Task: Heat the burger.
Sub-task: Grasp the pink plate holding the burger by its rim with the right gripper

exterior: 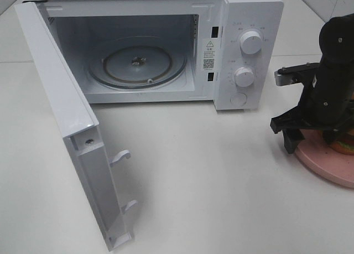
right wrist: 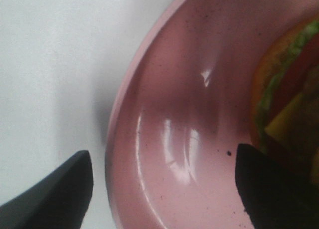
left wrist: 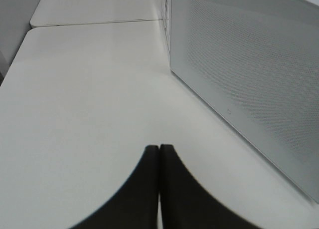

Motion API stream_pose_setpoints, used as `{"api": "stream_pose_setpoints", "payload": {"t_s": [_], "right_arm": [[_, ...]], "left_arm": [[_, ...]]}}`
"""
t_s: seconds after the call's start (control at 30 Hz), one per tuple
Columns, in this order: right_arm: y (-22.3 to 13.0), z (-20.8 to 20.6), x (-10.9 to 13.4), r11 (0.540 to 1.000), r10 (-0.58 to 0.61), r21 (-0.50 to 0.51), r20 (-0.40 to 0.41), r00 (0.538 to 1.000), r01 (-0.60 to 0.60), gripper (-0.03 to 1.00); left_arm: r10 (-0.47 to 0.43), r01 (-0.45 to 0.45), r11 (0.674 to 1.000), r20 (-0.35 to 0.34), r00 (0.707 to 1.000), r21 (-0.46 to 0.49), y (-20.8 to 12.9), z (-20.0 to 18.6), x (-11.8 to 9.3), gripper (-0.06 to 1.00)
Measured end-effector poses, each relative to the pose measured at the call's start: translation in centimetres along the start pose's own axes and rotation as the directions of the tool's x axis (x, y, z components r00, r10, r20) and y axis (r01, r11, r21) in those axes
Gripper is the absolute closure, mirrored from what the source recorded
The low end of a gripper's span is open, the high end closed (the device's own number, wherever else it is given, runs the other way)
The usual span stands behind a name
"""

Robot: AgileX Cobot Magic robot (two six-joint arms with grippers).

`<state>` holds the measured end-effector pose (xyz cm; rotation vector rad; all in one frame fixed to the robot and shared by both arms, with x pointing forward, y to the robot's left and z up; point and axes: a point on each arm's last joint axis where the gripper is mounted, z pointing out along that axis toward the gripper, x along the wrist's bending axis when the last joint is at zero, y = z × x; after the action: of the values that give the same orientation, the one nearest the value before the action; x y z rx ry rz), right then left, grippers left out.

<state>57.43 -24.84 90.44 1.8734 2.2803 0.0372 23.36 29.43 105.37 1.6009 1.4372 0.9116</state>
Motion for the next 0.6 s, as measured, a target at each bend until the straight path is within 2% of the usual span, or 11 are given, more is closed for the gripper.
{"api": "stream_pose_setpoints", "payload": {"t_s": [0.27, 0.53, 0.57, 0.6], "right_arm": [[0.2, 1.9, 0.2, 1.0, -0.022, 0.012, 0.001, 1.0, 0.022, 0.23], [0.4, 2.8, 0.4, 1.0, -0.014, 0.018, -0.011, 1.0, 0.014, 0.4], [0.4, 2.8, 0.4, 1.0, -0.022, 0.016, -0.006, 1.0, 0.022, 0.45], [0.4, 2.8, 0.4, 1.0, -0.022, 0.016, -0.006, 1.0, 0.022, 0.45]], "left_arm": [[0.0, 0.0, 1.0, 0.0, 1.0, 0.0, 0.0, 0.0, 0.0, 0.94], [0.0, 0.0, 1.0, 0.0, 1.0, 0.0, 0.0, 0.0, 0.0, 0.94], [0.0, 0.0, 1.0, 0.0, 1.0, 0.0, 0.0, 0.0, 0.0, 0.94], [0.0, 0.0, 1.0, 0.0, 1.0, 0.0, 0.0, 0.0, 0.0, 0.94]]}}
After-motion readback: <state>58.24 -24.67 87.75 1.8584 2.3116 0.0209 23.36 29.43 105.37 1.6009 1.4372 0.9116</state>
